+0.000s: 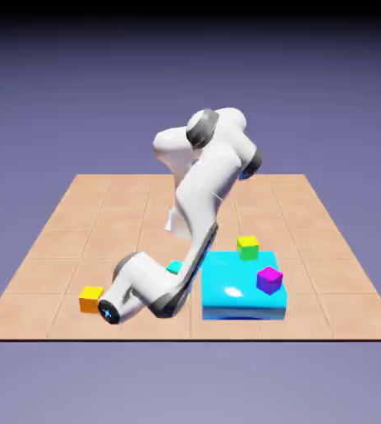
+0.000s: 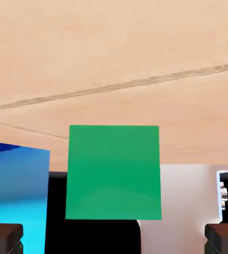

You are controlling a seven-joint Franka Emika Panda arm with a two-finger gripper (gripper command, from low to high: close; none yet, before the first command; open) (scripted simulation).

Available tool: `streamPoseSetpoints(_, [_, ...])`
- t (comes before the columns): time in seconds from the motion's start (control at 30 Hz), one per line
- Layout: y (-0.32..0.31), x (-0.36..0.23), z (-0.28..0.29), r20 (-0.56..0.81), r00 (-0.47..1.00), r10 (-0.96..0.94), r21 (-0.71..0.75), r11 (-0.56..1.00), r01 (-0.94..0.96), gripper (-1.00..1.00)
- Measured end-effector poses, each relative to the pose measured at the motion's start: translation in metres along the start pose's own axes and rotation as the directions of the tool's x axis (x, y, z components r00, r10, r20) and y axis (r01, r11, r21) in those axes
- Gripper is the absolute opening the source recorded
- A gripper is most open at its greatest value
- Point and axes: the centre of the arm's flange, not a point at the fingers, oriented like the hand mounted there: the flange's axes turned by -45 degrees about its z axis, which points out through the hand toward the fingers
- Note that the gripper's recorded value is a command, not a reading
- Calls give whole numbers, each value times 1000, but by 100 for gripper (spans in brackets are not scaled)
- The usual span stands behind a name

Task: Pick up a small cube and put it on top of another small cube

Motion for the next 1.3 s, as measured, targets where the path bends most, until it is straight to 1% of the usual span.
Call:
streamPoseSetpoints(0.1, [1,14,40,1,1000,1,-1,1000,-1,0])
streamPoseSetpoints(0.13, [1,14,41,1,1000,1,-1,1000,-1,-100])
streamPoseSetpoints(0.2, [1,14,41,0,1000,1,-1,1000,-1,-100])
streamPoseSetpoints(0.33, [0,-6,-13,-1,1000,2,1,1000,-2,-100])
streamPoseSetpoints(0.37, [11,2,-6,31,999,33,4,999,-33,-100])
streamPoseSetpoints(0.63, [6,11,-22,151,987,-55,-266,959,95,-100])
streamPoseSetpoints(0.93, [-8,8,-69,218,965,-143,-538,807,241,-100])
streamPoseSetpoints(1.1, [-14,-3,-107,214,961,-173,-668,692,273,-100])
streamPoseSetpoints(1.3, [-3,-24,-164,139,974,-176,-795,567,216,-100])
